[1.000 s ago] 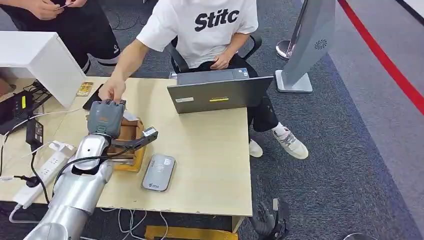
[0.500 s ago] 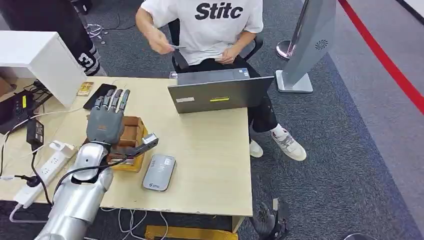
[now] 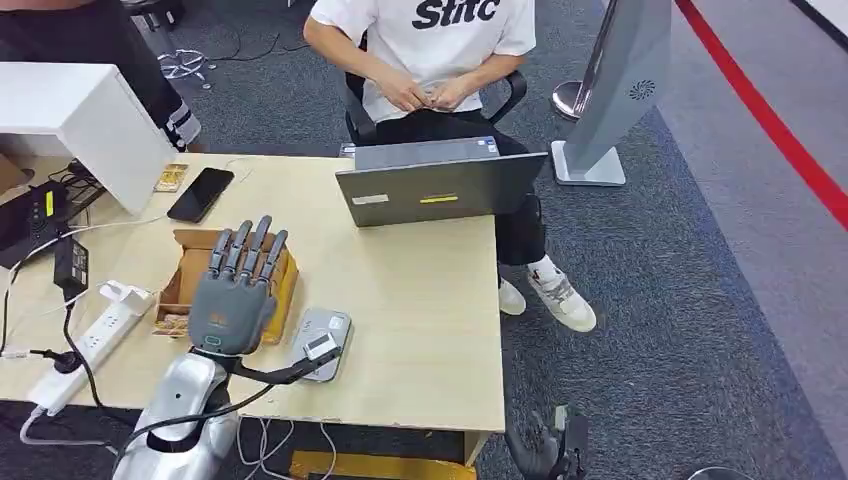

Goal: Pass the card to the sensor for recognition and then transmit it.

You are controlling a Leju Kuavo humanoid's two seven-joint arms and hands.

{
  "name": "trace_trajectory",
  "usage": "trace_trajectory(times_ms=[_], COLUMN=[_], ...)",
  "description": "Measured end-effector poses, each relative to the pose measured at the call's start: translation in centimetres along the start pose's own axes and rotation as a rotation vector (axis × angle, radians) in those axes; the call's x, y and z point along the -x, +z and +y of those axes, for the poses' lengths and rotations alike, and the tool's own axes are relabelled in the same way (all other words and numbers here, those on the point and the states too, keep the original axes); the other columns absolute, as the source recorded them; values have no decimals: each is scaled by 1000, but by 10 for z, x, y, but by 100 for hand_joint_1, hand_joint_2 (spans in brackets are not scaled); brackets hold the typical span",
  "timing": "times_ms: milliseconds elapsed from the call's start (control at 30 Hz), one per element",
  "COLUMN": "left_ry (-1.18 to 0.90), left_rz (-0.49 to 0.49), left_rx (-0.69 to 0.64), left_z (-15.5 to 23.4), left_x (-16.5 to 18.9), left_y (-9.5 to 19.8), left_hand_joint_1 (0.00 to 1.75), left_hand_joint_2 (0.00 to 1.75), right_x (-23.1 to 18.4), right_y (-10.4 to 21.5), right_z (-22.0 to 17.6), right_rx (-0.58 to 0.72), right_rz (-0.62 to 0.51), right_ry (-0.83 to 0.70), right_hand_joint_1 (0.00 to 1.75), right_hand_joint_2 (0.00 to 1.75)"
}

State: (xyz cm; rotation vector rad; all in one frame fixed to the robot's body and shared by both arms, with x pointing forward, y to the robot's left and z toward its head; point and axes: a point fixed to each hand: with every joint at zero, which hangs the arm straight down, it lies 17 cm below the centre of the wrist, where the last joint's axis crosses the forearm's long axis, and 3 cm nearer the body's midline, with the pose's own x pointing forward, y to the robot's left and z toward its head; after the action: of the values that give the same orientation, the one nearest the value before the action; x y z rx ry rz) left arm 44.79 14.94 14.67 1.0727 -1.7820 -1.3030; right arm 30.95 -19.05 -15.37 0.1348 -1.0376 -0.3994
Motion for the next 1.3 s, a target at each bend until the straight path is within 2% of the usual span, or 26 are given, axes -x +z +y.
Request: trace_trajectory(times_ms=[100,267,667,900,1167,1200,1233,1300], left_ry=[38,66,38,-7,-20,-18,-18,-12], left_rz=[-16,45,209,257,257,257,256,254], left_rx=[46,86,176,200,216,218,220,223], left_z=[-13,-28,-54,-65,-77,-78,-79,-81], left_x=[-16,-12,59,87,92,91,91,89], left_y=[18,44,84,85,76,75,74,72], left_hand_joint_1=[0,0,0,0,0,61,175,175], left_hand_joint_2=[175,175,175,175,175,175,175,175], right_x=[0,-1,-4,-6,-8,-8,-9,-9], right_y=[1,3,1,0,-2,-2,-2,-2], right_z=[-6,-12,-12,-8,-3,-2,-1,0], right_rx=[14,24,9,-9,-20,-23,-25,-26], right_rz=[-7,-20,-31,-31,-35,-35,-36,-36], right_ry=[-4,1,39,64,70,73,74,74], right_hand_joint_1=[0,0,0,0,0,0,0,0], right_hand_joint_2=[175,175,175,175,175,175,175,175])
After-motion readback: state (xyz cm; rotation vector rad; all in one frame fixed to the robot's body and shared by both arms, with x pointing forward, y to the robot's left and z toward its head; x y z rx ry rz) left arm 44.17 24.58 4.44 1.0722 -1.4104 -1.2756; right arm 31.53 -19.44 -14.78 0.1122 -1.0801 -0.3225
